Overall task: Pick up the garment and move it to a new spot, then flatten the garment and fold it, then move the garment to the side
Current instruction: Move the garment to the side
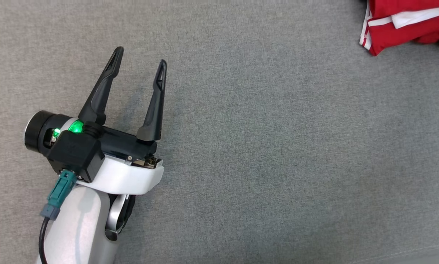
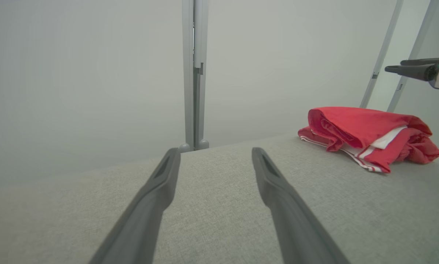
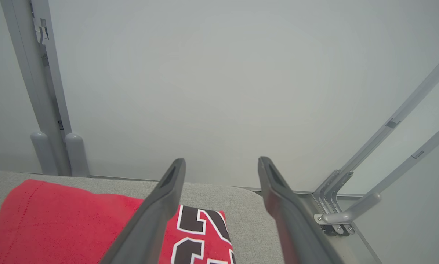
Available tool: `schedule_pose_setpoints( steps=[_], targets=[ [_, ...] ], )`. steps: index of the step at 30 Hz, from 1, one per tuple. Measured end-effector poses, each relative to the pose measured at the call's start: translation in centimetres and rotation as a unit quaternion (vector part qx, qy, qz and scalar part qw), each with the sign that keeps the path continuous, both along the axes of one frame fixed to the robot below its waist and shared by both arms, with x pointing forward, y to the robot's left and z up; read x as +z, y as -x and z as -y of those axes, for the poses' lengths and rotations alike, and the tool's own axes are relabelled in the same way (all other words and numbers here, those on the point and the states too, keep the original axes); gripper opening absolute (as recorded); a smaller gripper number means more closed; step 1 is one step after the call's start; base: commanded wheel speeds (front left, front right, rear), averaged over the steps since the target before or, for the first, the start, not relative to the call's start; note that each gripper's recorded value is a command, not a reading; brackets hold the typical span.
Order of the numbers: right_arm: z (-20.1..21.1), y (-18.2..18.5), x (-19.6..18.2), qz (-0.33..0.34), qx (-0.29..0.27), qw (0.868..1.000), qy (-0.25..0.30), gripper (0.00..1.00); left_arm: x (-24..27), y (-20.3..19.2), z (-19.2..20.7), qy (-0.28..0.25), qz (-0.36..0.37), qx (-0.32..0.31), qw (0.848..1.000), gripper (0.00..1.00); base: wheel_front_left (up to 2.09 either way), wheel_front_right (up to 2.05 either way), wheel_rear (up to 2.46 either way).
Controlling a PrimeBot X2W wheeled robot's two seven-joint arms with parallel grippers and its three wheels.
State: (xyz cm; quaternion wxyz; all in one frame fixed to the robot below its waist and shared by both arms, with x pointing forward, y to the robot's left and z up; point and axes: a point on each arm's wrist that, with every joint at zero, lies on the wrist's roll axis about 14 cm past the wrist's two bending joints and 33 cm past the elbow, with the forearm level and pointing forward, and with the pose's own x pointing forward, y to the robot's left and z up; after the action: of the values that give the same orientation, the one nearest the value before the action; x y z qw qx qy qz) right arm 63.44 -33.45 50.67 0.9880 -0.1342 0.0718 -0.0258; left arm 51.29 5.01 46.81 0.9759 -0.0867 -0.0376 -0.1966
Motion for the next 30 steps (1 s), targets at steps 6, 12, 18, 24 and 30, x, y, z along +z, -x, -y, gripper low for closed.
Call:
schedule_pose_setpoints(
  steps=[6, 12, 18, 24, 30],
  targets=[
    [-6.0, 1.1, 0.8, 0.033, 0.064, 0.997, -0.029, 1.0, 1.0, 0.8, -1.6, 0.01, -0.008, 0.043, 0.999, 1.0, 0.0, 0.0, 0.0],
    [-11.2, 3.7, 0.4, 0.044, 0.116, 0.991, -0.056, 1.0, 1.7, 1.9, -4.5, 0.037, -0.022, 0.106, 0.993, 1.0, 0.0, 0.0, 0.0],
    [-16.0, 7.1, 1.0, 0.065, 0.158, 0.981, -0.097, 1.0, 2.2, 3.9, -7.3, 0.055, -0.033, 0.16, 0.985, 1.0, 0.0, 0.0, 0.0],
    [-19.7, 11.1, 2.0, 0.091, 0.181, 0.97, -0.135, 1.0, 2.9, 6.1, -8.4, 0.057, -0.031, 0.174, 0.983, 1.0, 0.0, 0.0, 0.0],
    [-20.3, 14.5, 4.8, 0.146, 0.167, 0.959, -0.175, 1.0, 4.9, 7.9, -9.7, 0.049, -0.005, 0.186, 0.981, 1.0, 0.0, 0.0, 0.0]
  ],
)
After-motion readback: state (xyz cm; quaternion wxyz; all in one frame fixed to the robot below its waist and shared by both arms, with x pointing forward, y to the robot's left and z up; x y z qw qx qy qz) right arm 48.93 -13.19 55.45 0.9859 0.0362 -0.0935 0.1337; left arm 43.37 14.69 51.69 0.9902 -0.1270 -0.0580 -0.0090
